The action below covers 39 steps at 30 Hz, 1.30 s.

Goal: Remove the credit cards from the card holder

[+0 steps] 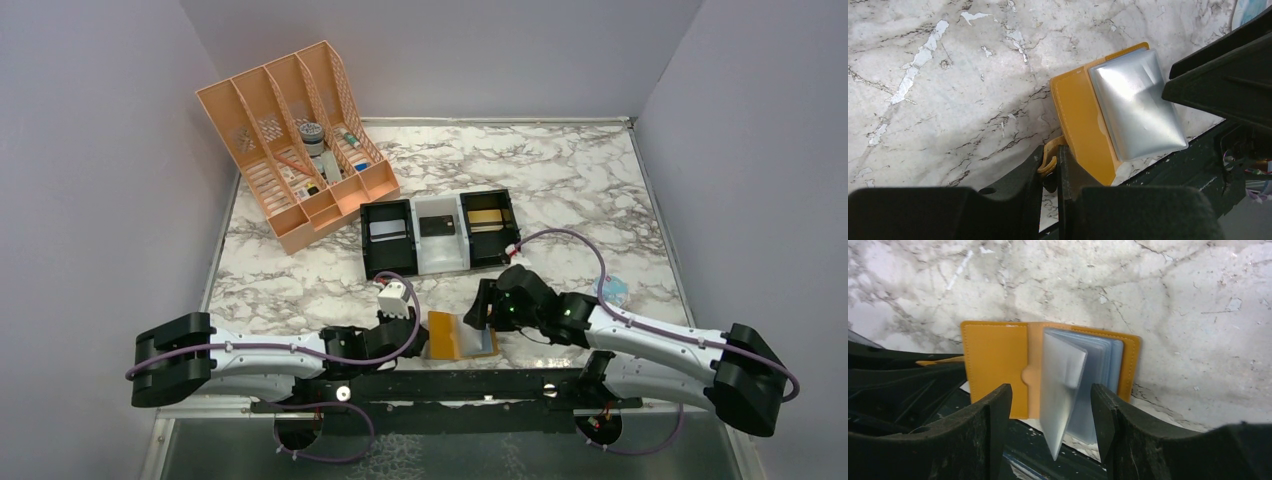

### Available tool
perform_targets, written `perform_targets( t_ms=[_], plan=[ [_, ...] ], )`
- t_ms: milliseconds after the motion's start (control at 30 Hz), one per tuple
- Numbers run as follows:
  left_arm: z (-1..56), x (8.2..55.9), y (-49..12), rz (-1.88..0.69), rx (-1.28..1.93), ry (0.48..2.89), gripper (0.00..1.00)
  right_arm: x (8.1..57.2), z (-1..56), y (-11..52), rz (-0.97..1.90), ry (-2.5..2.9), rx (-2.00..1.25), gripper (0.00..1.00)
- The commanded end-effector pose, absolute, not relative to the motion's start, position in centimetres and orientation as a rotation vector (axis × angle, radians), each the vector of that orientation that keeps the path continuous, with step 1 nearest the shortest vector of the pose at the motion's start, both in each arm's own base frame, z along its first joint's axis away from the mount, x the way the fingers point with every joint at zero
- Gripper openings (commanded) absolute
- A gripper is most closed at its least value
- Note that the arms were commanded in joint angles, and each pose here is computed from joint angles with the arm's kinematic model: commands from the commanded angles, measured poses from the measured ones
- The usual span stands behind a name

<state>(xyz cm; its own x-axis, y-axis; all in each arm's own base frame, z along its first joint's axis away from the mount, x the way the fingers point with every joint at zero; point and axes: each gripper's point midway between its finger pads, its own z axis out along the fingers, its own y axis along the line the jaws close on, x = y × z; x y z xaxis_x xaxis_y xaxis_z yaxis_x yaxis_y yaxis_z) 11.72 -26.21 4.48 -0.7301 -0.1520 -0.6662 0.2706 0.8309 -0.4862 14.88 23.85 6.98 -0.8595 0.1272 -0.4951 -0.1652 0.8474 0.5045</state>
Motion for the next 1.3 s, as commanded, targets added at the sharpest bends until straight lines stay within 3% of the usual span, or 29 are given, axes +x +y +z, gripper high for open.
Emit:
perform_targets(
  t_ms=[0, 233, 533, 1267],
  plan=[
    [5.1, 11.8, -26.6, -0.744, 0.085, 2.274, 0.08, 14.6, 5.4, 23.0, 0.645, 2.551, -0.05, 0.59],
    [4.9, 11.8, -26.4, -0.728, 0.084, 2.278, 0.05, 14.0, 5.3, 24.4, 0.752, 2.551, -0.101, 0.55],
    [4.8, 11.8, -26.4, -0.719, 0.087, 2.281, 0.0, 14.0, 4.3, 23.9, 0.692, 2.586, -0.089, 0.55],
    [4.0, 11.7, -26.9, -0.699, 0.11, 2.306, 0.0, 13.6, 5.1, 26.0, 0.818, 2.576, -0.165, 0.51]
  ],
)
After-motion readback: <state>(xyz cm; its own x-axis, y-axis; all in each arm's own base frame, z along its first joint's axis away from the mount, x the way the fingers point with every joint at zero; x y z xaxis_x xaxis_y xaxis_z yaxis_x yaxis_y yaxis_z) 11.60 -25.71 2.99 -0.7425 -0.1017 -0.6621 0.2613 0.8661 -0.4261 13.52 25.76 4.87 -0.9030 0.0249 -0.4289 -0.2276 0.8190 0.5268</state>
